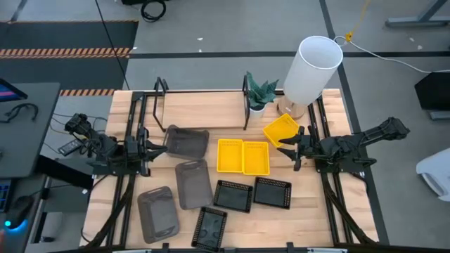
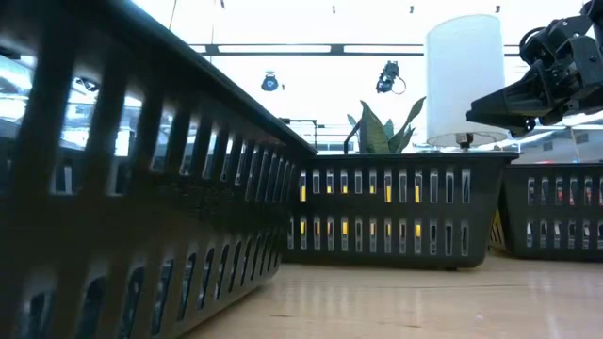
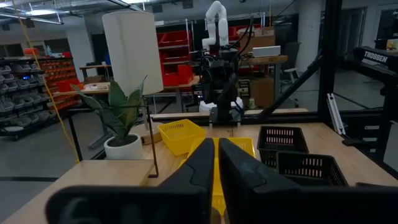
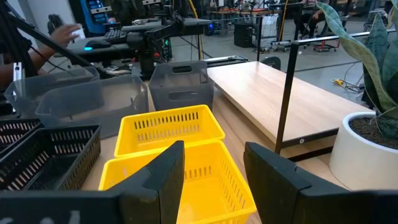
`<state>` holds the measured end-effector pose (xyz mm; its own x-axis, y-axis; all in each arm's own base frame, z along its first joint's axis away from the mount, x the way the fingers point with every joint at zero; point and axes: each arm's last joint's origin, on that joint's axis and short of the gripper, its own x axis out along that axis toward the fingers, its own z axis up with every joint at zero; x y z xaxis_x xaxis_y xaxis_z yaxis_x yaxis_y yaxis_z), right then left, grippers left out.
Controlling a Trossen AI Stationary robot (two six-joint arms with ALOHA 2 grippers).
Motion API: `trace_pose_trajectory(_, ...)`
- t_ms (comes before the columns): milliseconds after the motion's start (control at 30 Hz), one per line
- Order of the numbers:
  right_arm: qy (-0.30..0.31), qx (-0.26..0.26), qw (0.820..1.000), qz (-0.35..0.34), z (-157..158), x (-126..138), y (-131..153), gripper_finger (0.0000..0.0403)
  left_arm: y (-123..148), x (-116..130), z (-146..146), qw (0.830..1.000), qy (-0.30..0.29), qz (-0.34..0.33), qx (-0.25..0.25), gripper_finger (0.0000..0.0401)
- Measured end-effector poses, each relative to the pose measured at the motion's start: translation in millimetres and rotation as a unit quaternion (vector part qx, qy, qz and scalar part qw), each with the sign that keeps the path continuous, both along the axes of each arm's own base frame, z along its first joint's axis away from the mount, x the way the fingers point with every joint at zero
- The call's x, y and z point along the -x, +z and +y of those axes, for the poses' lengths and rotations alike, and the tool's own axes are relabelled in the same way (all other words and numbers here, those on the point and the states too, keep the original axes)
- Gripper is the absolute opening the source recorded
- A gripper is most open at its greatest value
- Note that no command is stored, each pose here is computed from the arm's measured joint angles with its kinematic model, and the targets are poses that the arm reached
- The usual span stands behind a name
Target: Stack baskets on shelf by color
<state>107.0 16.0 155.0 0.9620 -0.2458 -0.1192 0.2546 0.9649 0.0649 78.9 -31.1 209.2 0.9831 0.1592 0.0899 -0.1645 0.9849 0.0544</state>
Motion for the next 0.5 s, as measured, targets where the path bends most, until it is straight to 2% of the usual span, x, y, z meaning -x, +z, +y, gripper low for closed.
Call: trace_pose_trajectory(500, 0.0, 0.0, 1.0, 0.0, 0.0, 0.0, 0.1, 0.0171, 0.0, 0.0, 0.0, 1.0, 0.0, 0.0, 0.0, 0.0034)
